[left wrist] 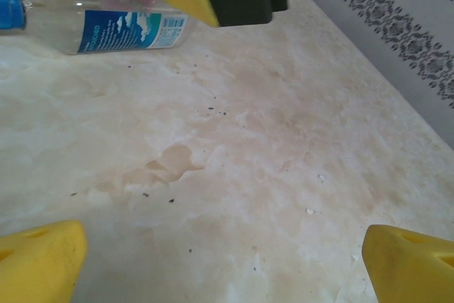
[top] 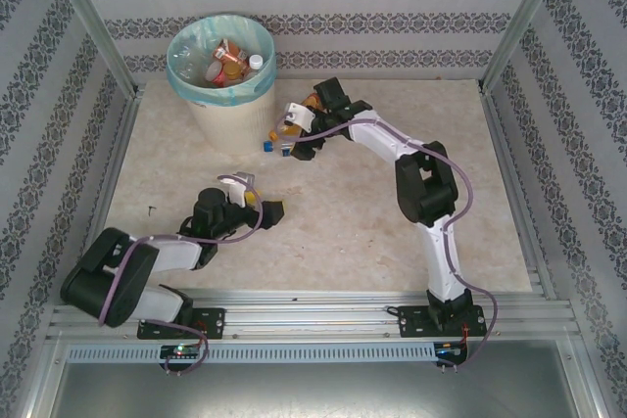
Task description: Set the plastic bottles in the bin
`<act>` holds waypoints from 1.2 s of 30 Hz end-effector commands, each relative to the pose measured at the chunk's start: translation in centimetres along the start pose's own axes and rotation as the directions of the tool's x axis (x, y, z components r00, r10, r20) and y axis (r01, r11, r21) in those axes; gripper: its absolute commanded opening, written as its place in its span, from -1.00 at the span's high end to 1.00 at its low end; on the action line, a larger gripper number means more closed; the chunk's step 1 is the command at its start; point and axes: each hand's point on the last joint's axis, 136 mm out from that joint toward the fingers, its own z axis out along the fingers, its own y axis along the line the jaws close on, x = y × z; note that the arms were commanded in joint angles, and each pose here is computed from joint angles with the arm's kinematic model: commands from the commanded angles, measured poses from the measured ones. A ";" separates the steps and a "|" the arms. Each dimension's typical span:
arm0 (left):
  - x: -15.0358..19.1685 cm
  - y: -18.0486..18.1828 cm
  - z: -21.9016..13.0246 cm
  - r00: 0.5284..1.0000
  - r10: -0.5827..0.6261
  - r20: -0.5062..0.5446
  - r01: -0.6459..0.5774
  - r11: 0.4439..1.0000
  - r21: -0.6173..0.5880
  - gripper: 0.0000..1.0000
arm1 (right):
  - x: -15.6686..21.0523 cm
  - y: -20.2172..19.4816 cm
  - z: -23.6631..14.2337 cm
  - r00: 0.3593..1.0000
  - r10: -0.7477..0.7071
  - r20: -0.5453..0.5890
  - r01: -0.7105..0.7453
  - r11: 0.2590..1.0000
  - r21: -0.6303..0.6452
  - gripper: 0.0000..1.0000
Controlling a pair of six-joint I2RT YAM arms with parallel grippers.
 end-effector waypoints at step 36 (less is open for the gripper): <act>-10.6 -0.7 -3.4 0.966 0.107 0.237 -0.056 0.975 -0.213 -1.00 | 6.0 3.6 -1.6 0.960 -0.074 -0.272 0.054 0.995 -0.078 0.13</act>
